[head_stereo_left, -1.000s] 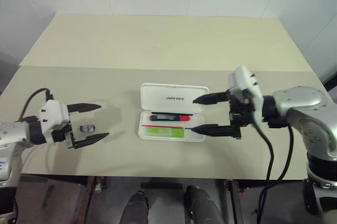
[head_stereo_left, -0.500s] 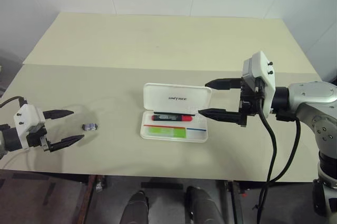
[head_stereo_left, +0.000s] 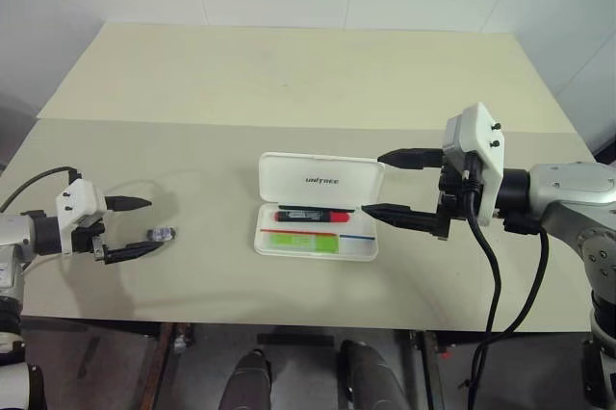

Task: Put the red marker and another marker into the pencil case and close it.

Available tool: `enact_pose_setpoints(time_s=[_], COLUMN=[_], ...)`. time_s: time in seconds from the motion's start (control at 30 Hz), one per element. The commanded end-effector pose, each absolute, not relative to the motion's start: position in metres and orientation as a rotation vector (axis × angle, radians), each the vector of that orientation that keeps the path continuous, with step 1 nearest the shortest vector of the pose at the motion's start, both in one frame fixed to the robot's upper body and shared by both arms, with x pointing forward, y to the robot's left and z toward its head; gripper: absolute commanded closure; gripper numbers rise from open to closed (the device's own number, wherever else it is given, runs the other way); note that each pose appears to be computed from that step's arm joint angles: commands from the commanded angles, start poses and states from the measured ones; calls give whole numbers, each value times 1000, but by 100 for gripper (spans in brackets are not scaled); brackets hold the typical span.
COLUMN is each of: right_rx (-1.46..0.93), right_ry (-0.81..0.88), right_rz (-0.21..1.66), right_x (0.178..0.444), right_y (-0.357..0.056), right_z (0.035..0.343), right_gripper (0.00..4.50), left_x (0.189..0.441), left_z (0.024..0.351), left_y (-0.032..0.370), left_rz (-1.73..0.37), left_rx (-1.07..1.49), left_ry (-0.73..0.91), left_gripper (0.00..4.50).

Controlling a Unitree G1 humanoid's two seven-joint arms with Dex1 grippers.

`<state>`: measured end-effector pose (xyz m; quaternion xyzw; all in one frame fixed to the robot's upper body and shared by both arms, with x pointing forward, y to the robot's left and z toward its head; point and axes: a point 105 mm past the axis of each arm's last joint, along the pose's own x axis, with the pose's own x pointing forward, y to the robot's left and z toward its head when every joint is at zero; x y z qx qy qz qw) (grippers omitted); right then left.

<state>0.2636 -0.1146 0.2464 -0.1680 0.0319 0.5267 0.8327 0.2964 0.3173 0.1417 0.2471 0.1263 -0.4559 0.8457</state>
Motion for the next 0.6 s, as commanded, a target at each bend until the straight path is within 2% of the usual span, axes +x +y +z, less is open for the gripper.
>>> enact_pose_setpoints(time_s=[0.03,0.17,0.27,0.6], right_rx=[-387,-385,-383,-383], right_ry=[13,12,9,-3], right_rz=[1088,1082,1078,1091], right_x=[258,257,257,258], right_y=[-117,-118,-118,-114], right_z=[258,258,259,260], right_gripper=[4,4,0,0], left_x=[295,295,295,298], left_z=[144,141,137,137], left_y=[322,326,327,317], left_rz=[-972,-968,-968,-1001], left_rx=[545,538,540,546], left_ry=[287,303,312,276], left_gripper=[0,0,61,391])
